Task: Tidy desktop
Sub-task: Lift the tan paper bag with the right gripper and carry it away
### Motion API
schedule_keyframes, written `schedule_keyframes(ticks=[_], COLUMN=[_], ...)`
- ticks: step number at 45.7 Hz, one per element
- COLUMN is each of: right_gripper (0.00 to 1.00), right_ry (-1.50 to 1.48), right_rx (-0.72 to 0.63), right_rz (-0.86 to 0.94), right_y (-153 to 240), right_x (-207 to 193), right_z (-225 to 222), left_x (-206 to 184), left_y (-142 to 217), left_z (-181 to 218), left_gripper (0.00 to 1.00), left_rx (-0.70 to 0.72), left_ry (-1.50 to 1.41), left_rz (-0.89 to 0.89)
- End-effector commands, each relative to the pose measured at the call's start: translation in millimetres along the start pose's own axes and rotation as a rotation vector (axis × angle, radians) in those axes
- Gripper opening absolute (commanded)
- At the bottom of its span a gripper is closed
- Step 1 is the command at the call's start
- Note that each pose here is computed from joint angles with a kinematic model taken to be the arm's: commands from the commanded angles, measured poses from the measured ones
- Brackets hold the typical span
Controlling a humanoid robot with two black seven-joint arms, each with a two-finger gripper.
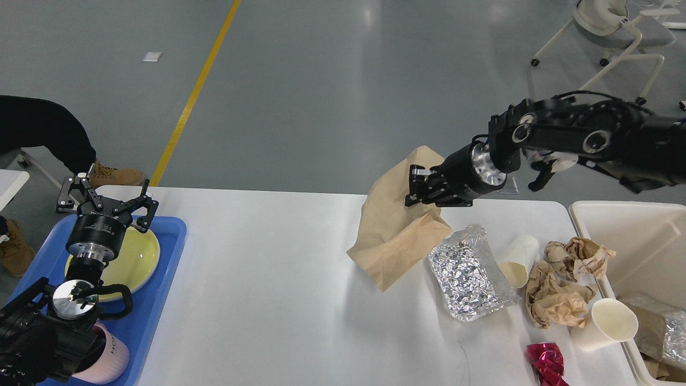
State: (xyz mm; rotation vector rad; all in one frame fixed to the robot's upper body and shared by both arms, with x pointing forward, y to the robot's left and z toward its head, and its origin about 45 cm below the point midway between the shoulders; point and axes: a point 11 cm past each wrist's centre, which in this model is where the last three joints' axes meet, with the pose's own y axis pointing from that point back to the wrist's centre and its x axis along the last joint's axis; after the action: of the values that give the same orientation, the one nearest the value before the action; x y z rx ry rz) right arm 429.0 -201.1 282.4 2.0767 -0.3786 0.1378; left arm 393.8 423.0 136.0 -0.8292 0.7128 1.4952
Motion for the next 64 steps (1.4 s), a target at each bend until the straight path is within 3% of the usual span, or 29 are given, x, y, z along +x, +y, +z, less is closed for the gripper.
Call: schedule_keyframes(ticks=[1, 10, 17, 27, 35, 46, 48, 51, 52, 64], right_gripper=[0.00, 0.00, 0.00, 0.00, 0.00, 0.00, 0.26, 0.93, 1.00, 1.00], right_ry=[-0.039, -0.080, -0.149, -0.373, -0.537, -0.594, -0.598, -0.599, -0.597, -0.592], right_rx=[0.077, 0.161, 0.117, -0.117, -0.334, -0.643, -0.670, -0.694, -0.696, -0.699], right_rz=[0.078, 0.216, 0.315, 0.601, 0.798, 0.879, 0.873, 0.878, 0.876, 0.809], right_y=[49.0, 111.8, 132.2, 170.8, 188.1, 197.1, 197.4, 199.5, 198.6, 172.4], right_x=[29.0, 60.8, 76.7, 84.0, 40.9, -22.8, -30.7, -36.1, -36.0, -48.8], right_z=[-4.3, -3.7, 34.1, 175.3, 289.3, 393.1, 401.5, 409.0, 409.4, 411.5], left_x=[-0.4, 0.0, -0.3, -0.3, -0.4, -0.3, -0.4, -0.3, -0.4, -0.3], left_y=[-0.2, 0.0, -0.2, -0.2, -0.1, -0.2, -0.2, -0.2, -0.2, -0.2], left_z=[-0.1, 0.0, 0.0, 0.0, -0.1, 0.0, -0.1, 0.0, -0.3, 0.0], left_gripper=[0.96, 0.96, 0.96, 0.96, 0.96, 0.96, 0.96, 0.96, 0.96, 0.96], left_rx=[0.000, 0.000, -0.001, -0.001, 0.000, -0.001, 0.000, -0.001, 0.002, -0.001], left_ry=[0.000, -0.001, 0.001, 0.001, 0.000, 0.001, 0.000, 0.001, 0.000, 0.001], left_rz=[-0.001, 0.000, -0.001, -0.001, -0.001, -0.001, -0.001, -0.001, -0.001, -0.001])
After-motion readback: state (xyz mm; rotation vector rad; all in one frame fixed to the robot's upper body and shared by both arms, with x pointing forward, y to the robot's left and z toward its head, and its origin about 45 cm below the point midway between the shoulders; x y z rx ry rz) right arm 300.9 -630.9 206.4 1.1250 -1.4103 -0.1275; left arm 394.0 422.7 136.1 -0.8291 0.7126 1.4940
